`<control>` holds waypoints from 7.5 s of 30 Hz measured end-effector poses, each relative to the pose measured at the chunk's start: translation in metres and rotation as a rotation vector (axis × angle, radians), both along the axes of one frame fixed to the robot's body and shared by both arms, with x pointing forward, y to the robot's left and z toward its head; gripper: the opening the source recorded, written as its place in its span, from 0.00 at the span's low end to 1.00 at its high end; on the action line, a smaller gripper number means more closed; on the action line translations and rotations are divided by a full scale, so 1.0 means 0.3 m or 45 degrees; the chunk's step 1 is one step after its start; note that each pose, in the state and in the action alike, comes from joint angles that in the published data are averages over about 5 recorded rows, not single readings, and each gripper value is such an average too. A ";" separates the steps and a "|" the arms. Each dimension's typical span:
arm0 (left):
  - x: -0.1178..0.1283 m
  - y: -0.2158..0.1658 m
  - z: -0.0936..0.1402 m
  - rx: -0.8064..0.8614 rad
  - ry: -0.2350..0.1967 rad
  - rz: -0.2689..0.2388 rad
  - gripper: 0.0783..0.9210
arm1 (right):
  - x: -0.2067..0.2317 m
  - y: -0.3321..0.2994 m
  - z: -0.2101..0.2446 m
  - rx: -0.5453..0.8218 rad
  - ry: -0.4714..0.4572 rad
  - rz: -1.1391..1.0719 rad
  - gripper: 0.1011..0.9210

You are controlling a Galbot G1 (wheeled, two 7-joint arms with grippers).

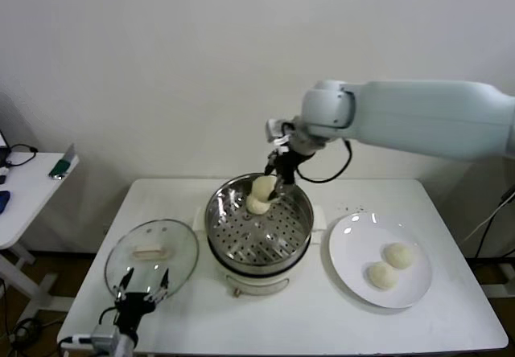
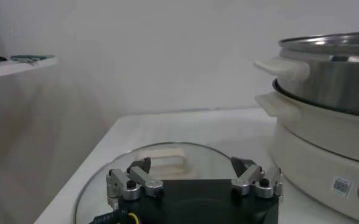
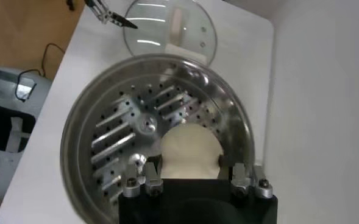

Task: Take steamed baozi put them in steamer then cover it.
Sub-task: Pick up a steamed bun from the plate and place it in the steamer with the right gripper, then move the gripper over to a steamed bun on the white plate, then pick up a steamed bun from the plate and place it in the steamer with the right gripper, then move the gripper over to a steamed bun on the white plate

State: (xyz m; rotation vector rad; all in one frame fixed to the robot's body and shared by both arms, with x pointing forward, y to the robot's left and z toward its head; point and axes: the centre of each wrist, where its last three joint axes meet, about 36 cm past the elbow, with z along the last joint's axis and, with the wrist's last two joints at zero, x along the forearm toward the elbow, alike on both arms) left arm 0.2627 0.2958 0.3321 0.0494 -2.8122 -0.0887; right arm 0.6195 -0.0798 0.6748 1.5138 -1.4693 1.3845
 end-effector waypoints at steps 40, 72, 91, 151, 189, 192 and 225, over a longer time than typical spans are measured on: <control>-0.019 0.003 0.011 0.014 -0.022 0.003 0.88 | 0.026 0.134 -0.171 -0.116 -0.020 0.091 0.88; 0.000 -0.002 0.005 0.003 -0.026 0.005 0.88 | -0.243 -0.970 -0.464 -0.309 0.166 -0.242 0.88; -0.002 0.004 -0.005 0.008 -0.014 0.011 0.88 | -0.258 -1.010 -0.727 -0.333 0.185 -0.336 0.88; -0.004 0.000 0.018 0.043 -0.022 -0.002 0.88 | -0.115 -0.032 -0.010 -0.315 -0.371 1.363 0.77; -0.007 0.004 0.012 0.047 -0.017 -0.001 0.88 | -0.004 -0.109 -0.043 -0.315 -0.300 1.211 0.88; -0.001 0.006 0.014 0.047 -0.022 -0.004 0.88 | 0.038 -0.227 0.052 -0.331 -0.261 1.023 0.88; 0.000 0.018 0.004 0.056 -0.023 0.008 0.88 | -0.082 -1.163 -0.442 -0.396 0.124 -0.222 0.88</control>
